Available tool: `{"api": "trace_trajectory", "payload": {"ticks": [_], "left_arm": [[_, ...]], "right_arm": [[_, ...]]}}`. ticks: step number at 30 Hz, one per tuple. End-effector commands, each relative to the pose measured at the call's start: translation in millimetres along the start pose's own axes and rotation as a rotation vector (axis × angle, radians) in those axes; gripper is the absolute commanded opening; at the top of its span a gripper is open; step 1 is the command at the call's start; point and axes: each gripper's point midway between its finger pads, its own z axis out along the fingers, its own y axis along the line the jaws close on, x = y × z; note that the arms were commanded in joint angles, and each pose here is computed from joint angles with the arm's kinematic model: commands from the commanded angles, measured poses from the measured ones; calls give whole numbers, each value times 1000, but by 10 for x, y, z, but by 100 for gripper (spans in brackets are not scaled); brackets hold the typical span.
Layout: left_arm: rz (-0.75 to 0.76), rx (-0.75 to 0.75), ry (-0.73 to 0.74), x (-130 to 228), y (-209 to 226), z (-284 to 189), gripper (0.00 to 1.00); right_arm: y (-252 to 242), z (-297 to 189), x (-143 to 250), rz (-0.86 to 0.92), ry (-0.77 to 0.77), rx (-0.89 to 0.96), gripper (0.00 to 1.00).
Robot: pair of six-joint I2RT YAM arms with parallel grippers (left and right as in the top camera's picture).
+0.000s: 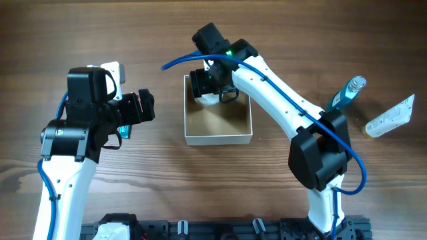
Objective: Pack container
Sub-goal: 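Carry the jar with the right gripper into the box and release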
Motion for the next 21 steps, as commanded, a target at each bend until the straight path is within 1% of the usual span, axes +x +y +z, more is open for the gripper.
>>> {"api": "trace_trajectory", "payload": {"ticks": [1,4,5,7,9,11,12,13,15,17,20,21], "left_arm": [[-8,-4,-14,-47,-9,-25,100],[-8,-4,-14,-47,-9,-25,100],[-8,-4,-14,-47,-9,-25,100],[-8,-4,-13,-46,-8,-25,100],[-9,-5,-9,-36,-6,-24,100],[-9,-6,-7,-30,-5,-24,100],[-9,-6,-7,-30,-4,-24,100],[-9,-6,-7,-30,-5,-24,100],[-9,-6,-7,-30,-4,-24,100],[-9,-6,-6,-29,-4,-24,100],[-9,-6,-7,-31,-4,-24,100],[-9,-6,-7,-30,-5,-24,100]], "right_arm": [[80,19,-21,5,2,-26,43],[75,20,-8,5,7,-23,49],[75,21,-6,5,7,-24,54],[75,21,-5,4,8,-24,60],[75,21,-6,0,7,-24,69],[75,21,-7,-15,7,-24,73],[75,21,-7,-20,7,-24,80],[75,21,-6,-20,7,-24,84],[75,21,-7,-20,7,-24,88],[77,21,-13,-21,5,-24,100],[77,19,-17,-22,2,-24,99],[74,2,-21,-22,-1,-22,97]]}}
